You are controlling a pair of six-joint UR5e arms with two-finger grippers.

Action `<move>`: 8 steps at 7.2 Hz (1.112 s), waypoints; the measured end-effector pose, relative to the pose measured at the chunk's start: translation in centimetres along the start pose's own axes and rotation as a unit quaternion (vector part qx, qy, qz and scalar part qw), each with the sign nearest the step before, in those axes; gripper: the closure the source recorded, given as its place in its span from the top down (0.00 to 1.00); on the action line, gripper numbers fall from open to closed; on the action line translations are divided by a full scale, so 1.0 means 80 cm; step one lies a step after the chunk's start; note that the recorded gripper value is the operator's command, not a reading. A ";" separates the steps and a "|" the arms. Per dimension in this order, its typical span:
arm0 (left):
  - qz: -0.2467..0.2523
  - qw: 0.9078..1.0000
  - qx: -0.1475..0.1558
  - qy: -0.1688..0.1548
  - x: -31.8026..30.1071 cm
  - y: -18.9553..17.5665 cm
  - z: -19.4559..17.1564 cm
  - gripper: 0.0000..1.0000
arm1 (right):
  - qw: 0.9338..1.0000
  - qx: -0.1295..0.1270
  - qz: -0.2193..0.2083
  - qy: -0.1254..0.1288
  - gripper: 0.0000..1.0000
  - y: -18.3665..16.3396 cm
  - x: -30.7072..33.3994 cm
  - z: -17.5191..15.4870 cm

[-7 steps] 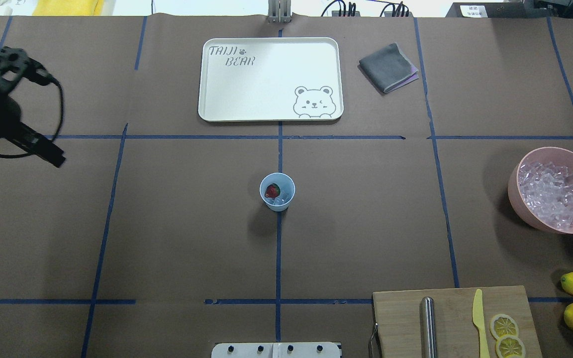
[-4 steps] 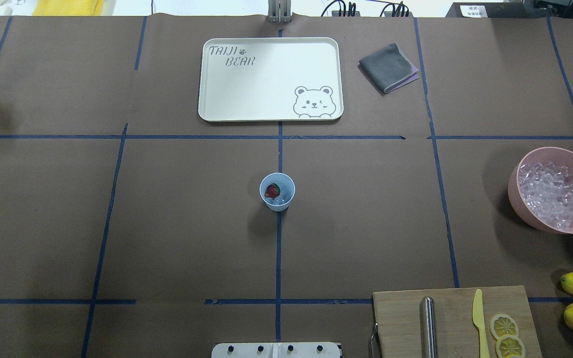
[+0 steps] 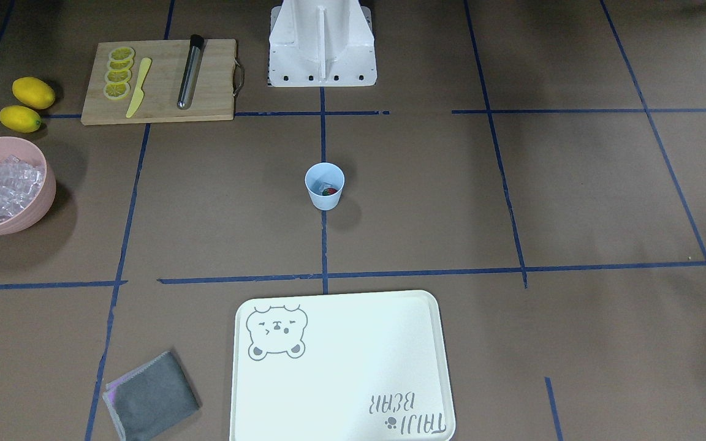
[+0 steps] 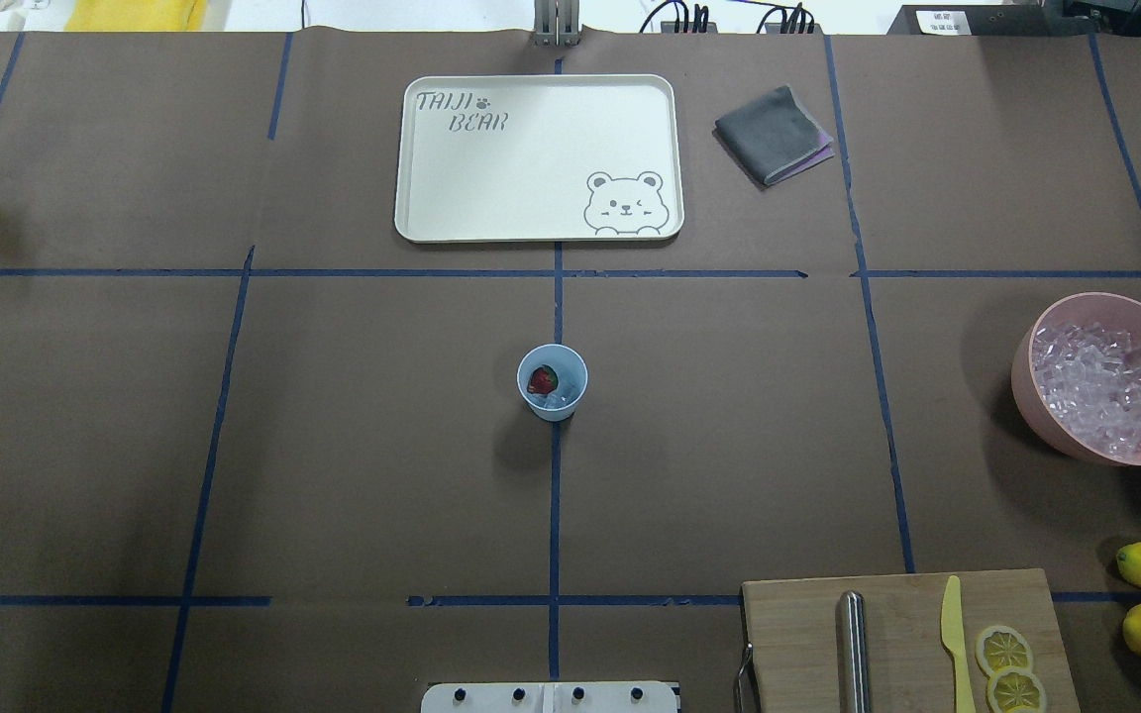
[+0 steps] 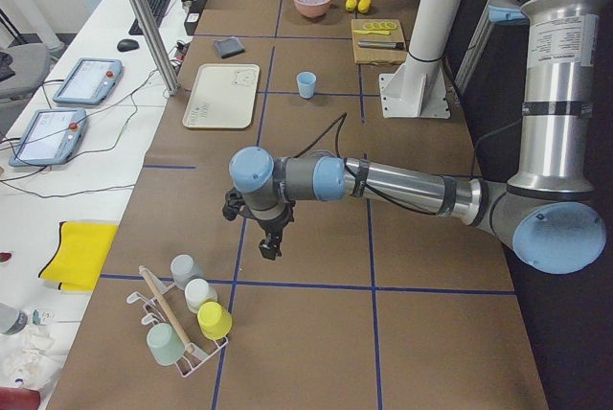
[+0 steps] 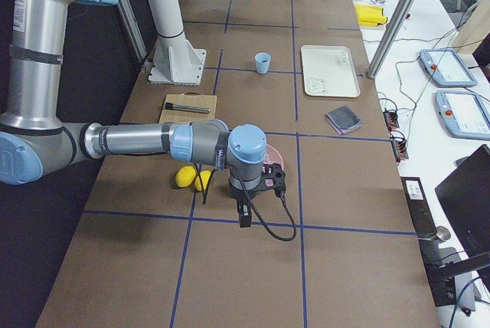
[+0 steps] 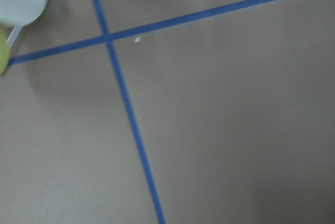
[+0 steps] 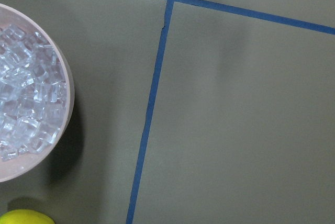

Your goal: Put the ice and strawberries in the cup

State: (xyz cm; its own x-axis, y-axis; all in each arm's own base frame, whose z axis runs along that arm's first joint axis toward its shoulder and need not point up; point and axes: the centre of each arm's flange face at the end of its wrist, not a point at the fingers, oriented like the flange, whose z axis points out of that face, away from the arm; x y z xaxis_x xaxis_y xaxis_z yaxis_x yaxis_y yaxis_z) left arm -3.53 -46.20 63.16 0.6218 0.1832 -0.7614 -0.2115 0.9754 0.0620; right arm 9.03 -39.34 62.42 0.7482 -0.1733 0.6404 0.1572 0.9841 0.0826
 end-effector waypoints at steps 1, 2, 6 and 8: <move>-0.016 1.000 -0.005 0.002 -0.019 0.011 0.007 1.00 | 1.000 0.000 0.000 0.000 1.00 -0.001 0.000 -0.001; -0.018 1.000 0.001 0.000 -0.026 0.014 0.006 1.00 | 1.000 0.001 0.000 0.000 1.00 -0.001 -0.001 -0.001; -0.006 0.999 0.050 -0.015 -0.037 0.011 -0.032 1.00 | 1.000 0.003 -0.001 0.001 1.00 -0.004 -0.002 -0.003; -0.007 0.998 0.048 -0.034 -0.043 0.014 -0.036 1.00 | 1.000 0.004 -0.001 0.001 1.00 -0.005 -0.003 -0.005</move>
State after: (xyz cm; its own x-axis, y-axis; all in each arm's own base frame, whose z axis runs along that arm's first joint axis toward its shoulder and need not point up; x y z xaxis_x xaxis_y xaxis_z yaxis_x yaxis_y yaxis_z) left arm -8.02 -46.11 63.98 0.6747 0.1752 -0.7170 -0.1313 0.9844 0.1170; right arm 9.06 -39.68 61.97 0.7490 -0.1749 0.6391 0.1534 0.9841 0.0896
